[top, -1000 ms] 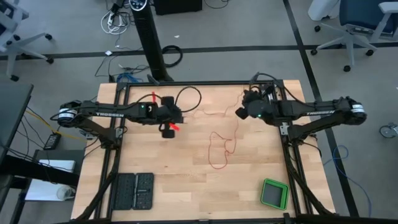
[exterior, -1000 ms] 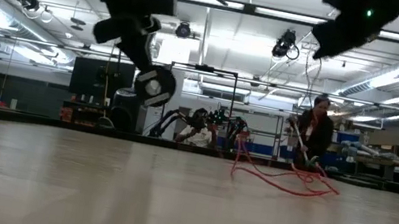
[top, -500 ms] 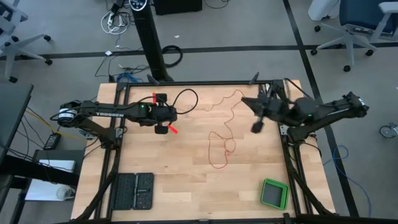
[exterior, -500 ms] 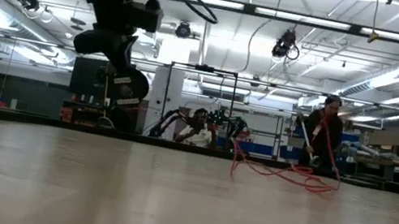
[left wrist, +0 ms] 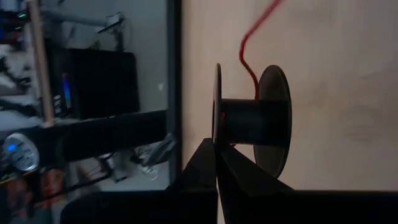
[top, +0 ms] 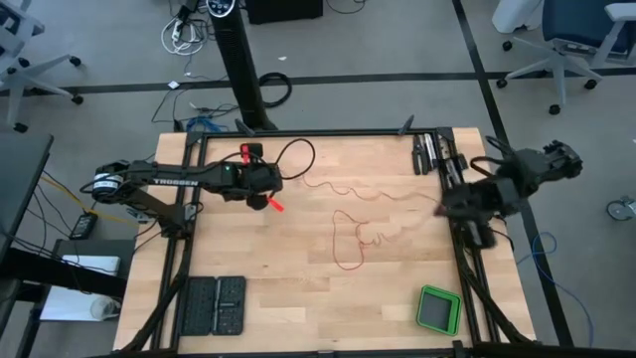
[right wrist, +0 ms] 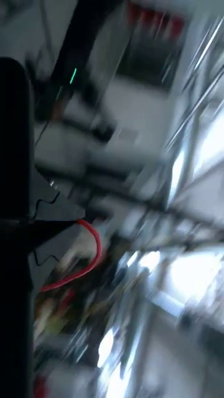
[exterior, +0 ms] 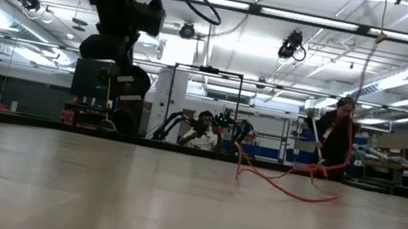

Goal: Coil cords
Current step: Coil the red wire cable onto the black spool

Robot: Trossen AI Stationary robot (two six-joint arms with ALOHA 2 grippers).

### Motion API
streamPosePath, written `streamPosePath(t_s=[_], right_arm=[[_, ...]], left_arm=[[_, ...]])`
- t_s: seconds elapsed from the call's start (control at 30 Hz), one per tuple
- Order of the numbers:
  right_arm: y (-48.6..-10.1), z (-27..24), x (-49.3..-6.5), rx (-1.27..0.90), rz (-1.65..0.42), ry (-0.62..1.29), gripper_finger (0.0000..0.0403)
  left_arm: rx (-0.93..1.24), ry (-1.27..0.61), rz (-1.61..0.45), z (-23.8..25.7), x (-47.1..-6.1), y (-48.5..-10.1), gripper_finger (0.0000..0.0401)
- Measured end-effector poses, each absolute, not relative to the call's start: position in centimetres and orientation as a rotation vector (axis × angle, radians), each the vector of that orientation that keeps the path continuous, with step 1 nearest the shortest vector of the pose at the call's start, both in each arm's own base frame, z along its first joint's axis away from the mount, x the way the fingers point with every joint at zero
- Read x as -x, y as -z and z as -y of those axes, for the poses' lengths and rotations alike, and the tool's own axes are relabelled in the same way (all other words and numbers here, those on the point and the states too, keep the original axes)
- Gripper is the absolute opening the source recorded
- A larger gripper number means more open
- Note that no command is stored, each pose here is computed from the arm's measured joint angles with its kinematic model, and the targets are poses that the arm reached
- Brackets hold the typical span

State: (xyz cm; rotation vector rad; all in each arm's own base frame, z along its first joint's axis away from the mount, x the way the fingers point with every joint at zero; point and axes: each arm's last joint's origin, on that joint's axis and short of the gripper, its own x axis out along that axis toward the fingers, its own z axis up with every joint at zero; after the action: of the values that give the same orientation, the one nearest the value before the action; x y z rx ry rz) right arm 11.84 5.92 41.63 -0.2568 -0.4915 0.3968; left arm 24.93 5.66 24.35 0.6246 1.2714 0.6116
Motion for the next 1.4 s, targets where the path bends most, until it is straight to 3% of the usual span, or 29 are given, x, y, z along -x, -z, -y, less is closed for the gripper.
streamPosePath(t_s=[0.37, 0.6, 0.87, 1.2, 1.4], right_arm=[[-41.2, -7.9, -12.4, 0.271, 0.514, -0.630, 0.0001], [-40.7, -9.4, -12.9, 0.299, 0.549, -0.881, 0.0001], [-40.3, -10.6, -12.9, 0.299, 0.550, -1.018, 0.0000], [-38.7, -12.6, -14.9, 0.300, 0.457, -1.108, 0.0000], [-37.3, -13.8, -16.5, 0.264, 0.359, -1.163, 0.0000]], left_arm=[[-0.710, -0.821, -1.226, -6.1, -25.1, -24.9, 0.0000], [-0.724, -0.852, -1.266, -7.1, -24.7, -25.0, 0.0000], [-0.712, -0.956, -1.271, -8.4, -24.4, -25.1, 0.0000], [-0.673, -1.174, -1.110, -9.5, -25.1, -26.2, 0.0000], [-0.574, -1.287, -0.892, -10.0, -26.3, -27.5, 0.0000]])
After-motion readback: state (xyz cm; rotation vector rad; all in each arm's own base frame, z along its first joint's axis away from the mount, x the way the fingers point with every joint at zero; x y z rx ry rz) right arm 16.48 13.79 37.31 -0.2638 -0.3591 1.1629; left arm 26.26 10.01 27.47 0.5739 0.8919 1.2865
